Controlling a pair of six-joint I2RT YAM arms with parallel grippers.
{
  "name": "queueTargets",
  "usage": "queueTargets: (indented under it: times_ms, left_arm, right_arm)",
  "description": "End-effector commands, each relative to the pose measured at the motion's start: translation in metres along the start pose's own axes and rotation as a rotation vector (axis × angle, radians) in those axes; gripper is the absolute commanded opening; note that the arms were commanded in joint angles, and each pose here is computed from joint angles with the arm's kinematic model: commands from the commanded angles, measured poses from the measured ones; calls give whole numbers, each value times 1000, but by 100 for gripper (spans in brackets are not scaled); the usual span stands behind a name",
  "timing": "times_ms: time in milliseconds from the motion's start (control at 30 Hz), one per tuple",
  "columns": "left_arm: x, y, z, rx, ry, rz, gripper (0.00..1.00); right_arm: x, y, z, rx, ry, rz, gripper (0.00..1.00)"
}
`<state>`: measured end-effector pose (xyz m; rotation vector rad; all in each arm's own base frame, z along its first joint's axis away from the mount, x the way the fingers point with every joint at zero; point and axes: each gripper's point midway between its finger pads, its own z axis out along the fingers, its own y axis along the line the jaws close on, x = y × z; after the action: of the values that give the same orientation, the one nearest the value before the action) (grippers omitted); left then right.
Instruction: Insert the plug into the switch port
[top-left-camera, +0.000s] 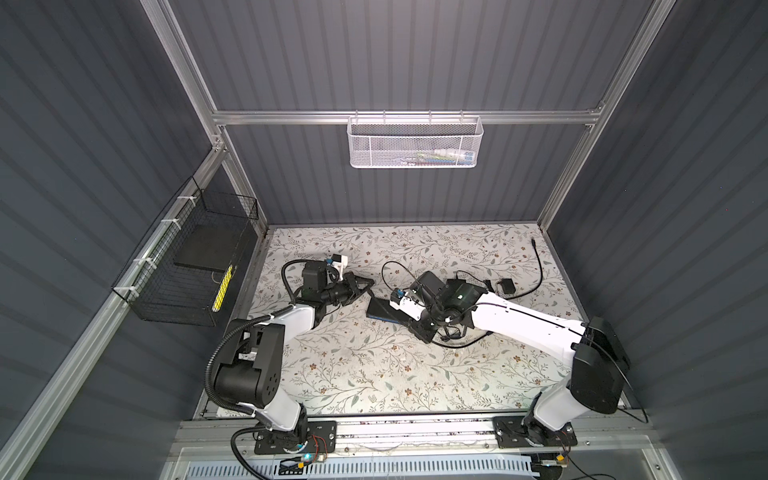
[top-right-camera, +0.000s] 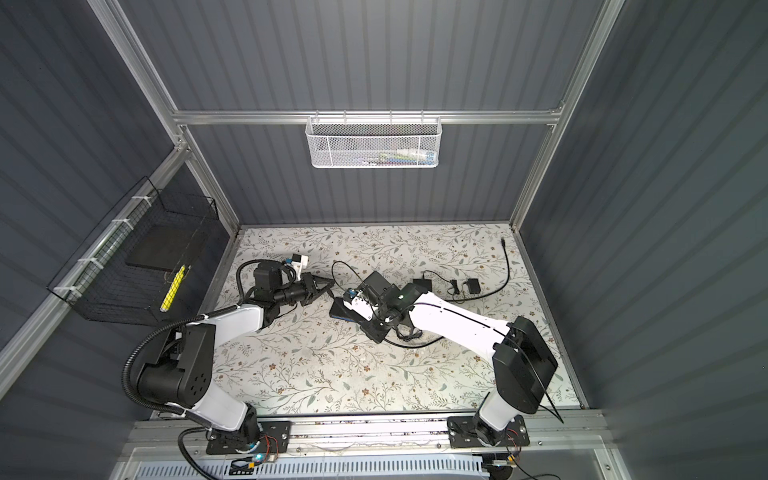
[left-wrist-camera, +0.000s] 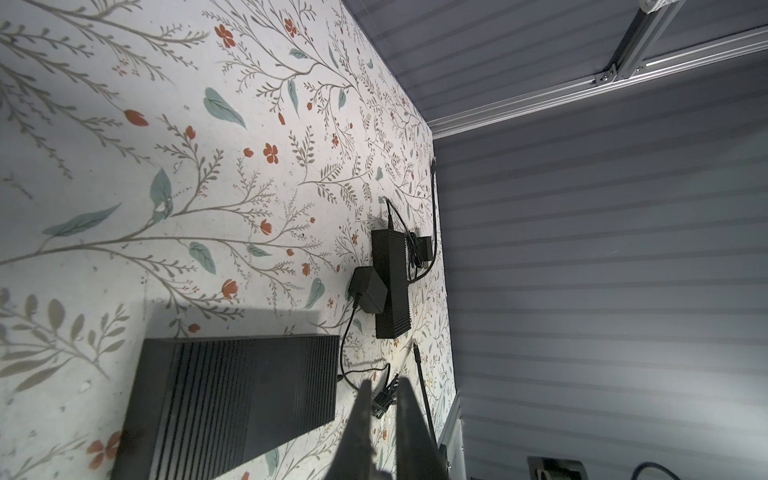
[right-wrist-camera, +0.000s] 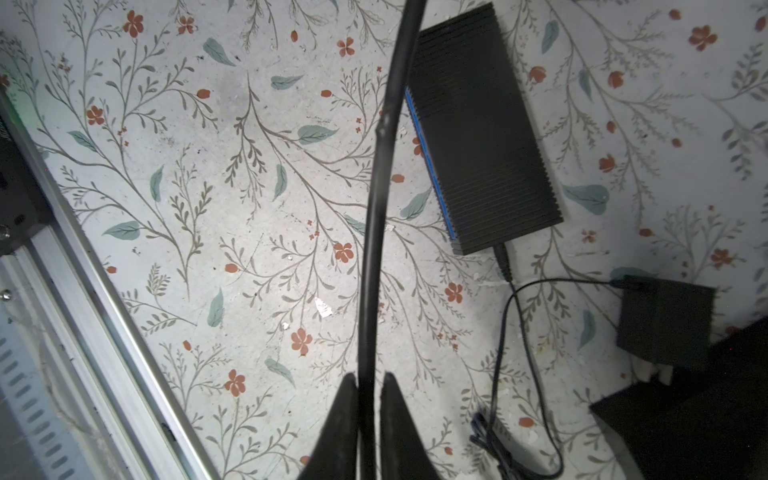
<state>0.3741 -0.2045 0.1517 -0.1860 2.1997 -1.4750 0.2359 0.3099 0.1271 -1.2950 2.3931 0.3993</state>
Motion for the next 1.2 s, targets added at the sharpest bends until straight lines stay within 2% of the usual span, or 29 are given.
queueTargets:
  times_ms: [0,133,367,433,533,700,1167]
  left_arm:
    - [2,-10,-4,22,-6,16,10]
    - [2,-9,-8,5,-26,9,9]
    - [11,-10,-12,-13,-68,-46,9]
    - [16,-11,-12,-21,-65,-55,9]
    - [23,-13,-13,-20,-59,-62,9]
    - [29,-15,-16,-14,-51,-68,9]
    - [39,-19,-15,8,-24,-75,10]
  right_arm:
    - [2,-8,6,46,13,6,21]
    - [-15,-13,-4,74,-48,4,26]
    - [-100,-7,-16,26,-323,33,32]
    - [-116,-3,-10,-5,-362,36,35]
    - [-128,6,3,-44,-364,19,40]
    - [-130,16,20,-81,-342,12,42]
    - [-137,7,27,-35,-350,43,29]
